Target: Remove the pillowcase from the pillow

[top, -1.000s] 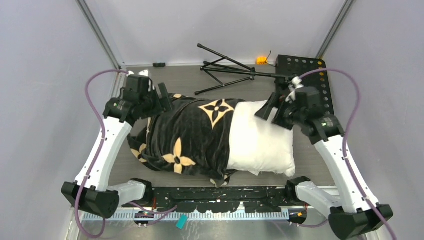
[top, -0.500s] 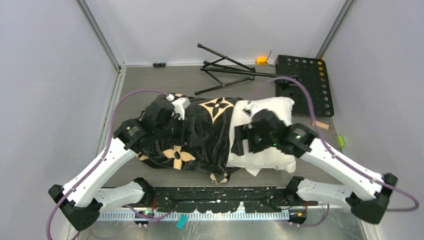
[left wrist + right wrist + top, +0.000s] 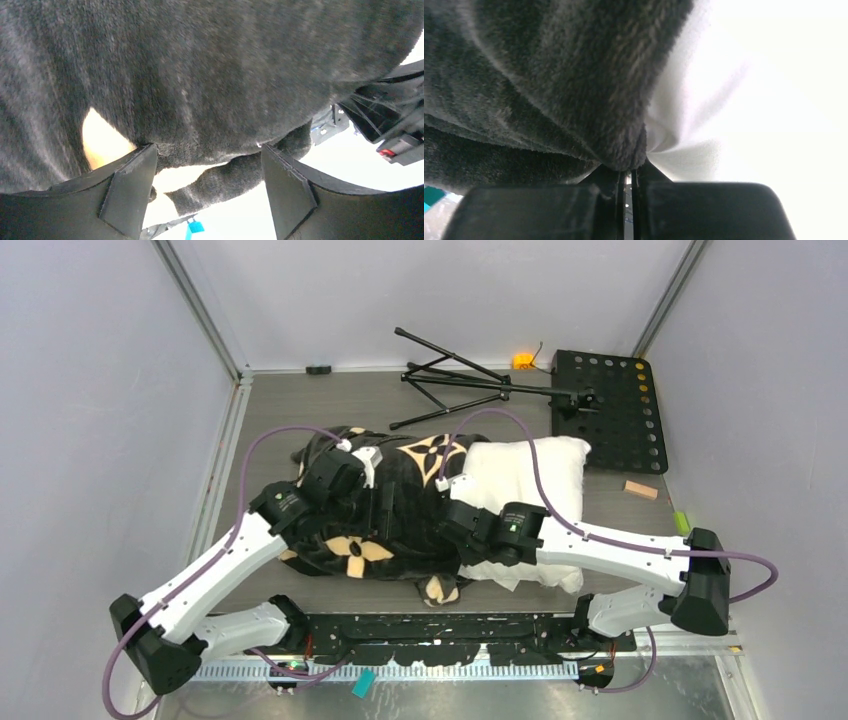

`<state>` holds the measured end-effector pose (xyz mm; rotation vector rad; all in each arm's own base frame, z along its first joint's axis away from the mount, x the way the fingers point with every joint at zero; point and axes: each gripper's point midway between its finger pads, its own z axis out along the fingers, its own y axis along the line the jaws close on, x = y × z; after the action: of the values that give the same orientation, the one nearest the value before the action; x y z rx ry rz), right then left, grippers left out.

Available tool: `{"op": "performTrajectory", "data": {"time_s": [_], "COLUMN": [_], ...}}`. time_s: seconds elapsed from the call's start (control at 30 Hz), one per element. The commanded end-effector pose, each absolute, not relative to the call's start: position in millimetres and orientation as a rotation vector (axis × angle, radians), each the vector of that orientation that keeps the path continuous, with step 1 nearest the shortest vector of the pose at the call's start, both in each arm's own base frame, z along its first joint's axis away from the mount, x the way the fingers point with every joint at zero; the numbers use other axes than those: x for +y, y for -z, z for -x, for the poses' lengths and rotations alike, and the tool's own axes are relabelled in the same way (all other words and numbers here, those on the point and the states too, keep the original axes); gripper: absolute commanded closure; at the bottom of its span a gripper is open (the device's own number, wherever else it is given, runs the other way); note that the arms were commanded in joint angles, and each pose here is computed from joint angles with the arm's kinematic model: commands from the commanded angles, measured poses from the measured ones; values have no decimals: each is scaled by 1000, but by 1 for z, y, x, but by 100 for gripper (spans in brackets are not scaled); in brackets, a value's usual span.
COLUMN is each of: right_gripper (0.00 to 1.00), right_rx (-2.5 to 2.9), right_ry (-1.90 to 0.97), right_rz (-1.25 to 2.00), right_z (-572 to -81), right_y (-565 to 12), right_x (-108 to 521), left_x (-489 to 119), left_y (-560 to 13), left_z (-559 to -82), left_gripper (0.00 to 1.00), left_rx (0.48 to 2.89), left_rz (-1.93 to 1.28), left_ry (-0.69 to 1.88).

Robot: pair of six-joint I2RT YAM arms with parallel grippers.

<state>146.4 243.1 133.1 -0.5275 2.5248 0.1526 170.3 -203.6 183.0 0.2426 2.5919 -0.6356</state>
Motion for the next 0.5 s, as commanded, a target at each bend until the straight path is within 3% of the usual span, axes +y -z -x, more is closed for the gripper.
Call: {"op": "performTrajectory", "data": {"time_s": [0.0,0.27,0.47], "right_gripper": [99,100,100], "right_rx": [2296,2201,2231], "right_ry": [-386,-632,-1153], "right_rz": [368,306,-104], "right_z": [-180,-208,-278], "right_y": [-196,-285,-312], "right_x": [286,336,325], "left_x": [-205,-236,-212], "left_y": [-248,-326,-324], "left_z": [-182,-130,-131], "left_gripper": [22,21,21], "left_rx": [2332,2120,2125], "left_rz": [-280,-461,-389], "left_ry": [726,1203,1081]}}
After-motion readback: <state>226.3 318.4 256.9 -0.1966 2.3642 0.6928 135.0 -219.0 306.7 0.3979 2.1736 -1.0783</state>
